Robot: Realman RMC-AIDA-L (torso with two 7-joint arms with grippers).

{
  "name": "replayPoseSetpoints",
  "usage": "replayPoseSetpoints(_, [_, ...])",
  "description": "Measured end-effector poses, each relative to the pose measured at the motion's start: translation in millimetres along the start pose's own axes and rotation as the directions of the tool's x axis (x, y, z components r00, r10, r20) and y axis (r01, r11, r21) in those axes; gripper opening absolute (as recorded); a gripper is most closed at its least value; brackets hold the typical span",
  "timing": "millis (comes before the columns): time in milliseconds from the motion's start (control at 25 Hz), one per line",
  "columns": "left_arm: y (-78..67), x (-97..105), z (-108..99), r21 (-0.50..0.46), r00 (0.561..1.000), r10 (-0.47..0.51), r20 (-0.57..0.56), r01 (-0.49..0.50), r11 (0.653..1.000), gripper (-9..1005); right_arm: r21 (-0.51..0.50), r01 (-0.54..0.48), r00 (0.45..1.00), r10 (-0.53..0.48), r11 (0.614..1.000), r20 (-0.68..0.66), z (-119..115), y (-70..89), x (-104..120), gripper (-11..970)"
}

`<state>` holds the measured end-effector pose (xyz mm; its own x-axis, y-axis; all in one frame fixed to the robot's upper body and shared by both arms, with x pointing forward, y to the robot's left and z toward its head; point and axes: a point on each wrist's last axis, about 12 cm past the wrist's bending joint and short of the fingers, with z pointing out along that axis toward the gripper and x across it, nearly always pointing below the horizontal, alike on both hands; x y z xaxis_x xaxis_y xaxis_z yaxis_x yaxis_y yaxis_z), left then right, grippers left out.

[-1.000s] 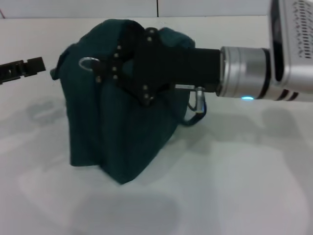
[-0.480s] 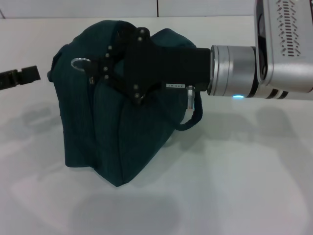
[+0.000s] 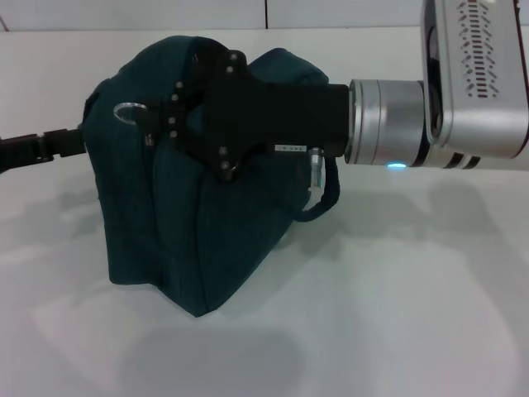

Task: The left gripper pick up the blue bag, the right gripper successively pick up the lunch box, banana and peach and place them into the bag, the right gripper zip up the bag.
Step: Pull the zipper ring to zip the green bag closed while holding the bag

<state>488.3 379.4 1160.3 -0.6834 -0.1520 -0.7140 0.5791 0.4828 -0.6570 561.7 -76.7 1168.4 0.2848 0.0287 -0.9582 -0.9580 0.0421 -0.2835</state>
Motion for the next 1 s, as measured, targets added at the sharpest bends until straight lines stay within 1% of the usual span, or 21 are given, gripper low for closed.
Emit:
replayPoseSetpoints(400, [0.3, -4, 19, 0.016, 0.999, 0.006, -0.038, -0.005, 1.000, 886, -0.005, 0.001, 1.000, -0.001, 1.000, 0.000, 1, 0.2, 0, 35])
replayPoseSetpoints(760, [2.2, -6, 23, 0.003, 1.000, 0.010, -0.028, -0.010, 1.000, 834, -0.005, 0.000, 1.000, 0.000, 1.000, 0.000, 1, 0.6, 0, 36])
replayPoseSetpoints(880, [2.8, -5, 25, -0.006, 0.999, 0.012, -0.048, -0.012, 1.000, 816, -0.005, 0.000, 1.000, 0.000, 1.000, 0.000, 1, 0.6, 0, 36])
replayPoseSetpoints(1000, [1.5, -4, 29, -0.007, 0.995, 0.025, -0.092, -0.025, 1.000, 799, -0.005, 0.000, 1.000, 0.000, 1.000, 0.000, 1, 0.8, 0, 37])
